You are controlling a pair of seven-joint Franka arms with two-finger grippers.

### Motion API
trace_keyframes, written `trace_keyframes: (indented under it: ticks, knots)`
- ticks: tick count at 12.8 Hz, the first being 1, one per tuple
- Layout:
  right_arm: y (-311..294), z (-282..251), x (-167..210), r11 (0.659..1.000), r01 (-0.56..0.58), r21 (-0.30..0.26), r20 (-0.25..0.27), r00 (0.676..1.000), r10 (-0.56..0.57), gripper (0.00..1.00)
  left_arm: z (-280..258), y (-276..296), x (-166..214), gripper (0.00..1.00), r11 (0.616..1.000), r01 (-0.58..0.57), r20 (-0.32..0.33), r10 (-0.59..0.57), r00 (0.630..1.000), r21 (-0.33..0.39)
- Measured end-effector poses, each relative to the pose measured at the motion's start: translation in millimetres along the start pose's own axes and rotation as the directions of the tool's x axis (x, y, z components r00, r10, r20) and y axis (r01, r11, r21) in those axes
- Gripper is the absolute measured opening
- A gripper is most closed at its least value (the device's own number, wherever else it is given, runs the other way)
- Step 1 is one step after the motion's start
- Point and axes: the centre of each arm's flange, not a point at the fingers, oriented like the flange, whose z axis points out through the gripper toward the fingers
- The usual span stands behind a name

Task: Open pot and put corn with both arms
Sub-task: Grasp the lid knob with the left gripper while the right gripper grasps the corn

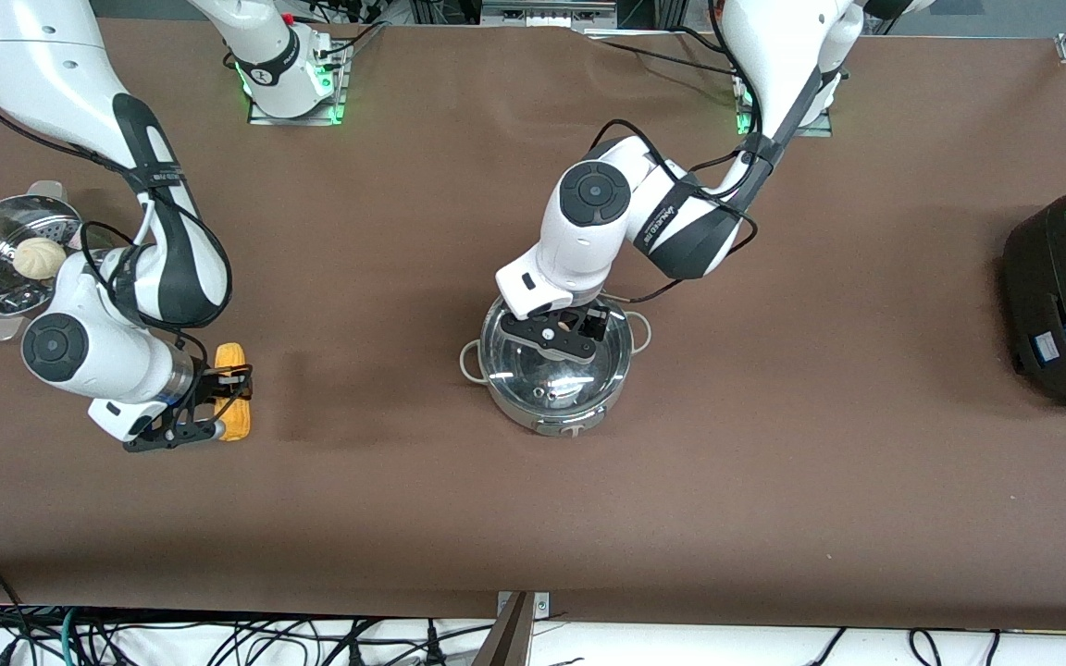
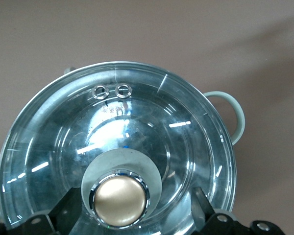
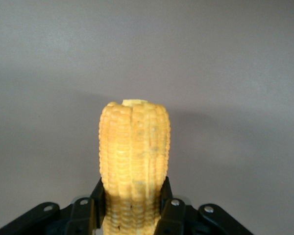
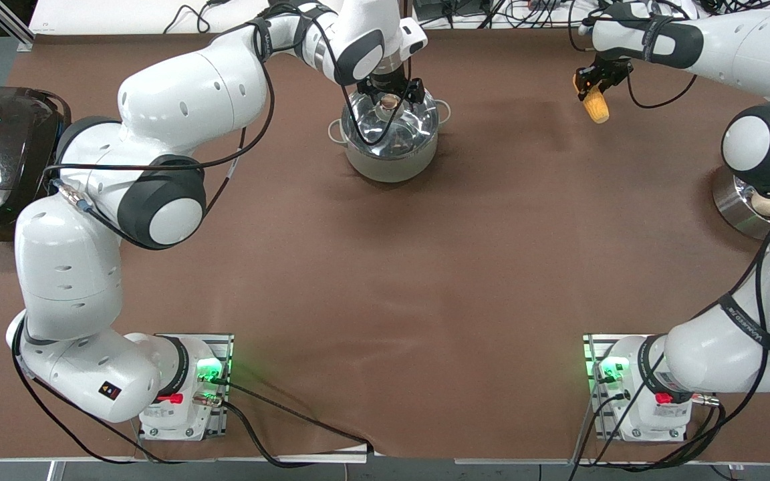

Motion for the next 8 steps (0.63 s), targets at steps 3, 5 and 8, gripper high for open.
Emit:
trace_keyframes:
  ticks: [3,5,8]
  knots:
    - [1.0,-23.5,0.5,1.000,-0.002,0.002,0.033,0.999,0.001,0.45,1.1,-3.0,0.6,0.68,1.000,-0.008,0.002,0.008,1.000,0.011]
    - [2.5,-47.3,2.7,1.000,-0.004,0.004,0.059,0.998,0.004,0.45,0.3,-8.0,1.8,0.50,1.000,-0.007,0.005,0.006,1.000,0.020]
    - [3.4,-78.8,4.8,1.000,-0.009,0.014,0.090,0.996,0.008,0.45,-4.7,-6.6,0.4,0.50,1.000,-0.009,0.014,0.009,1.000,0.025]
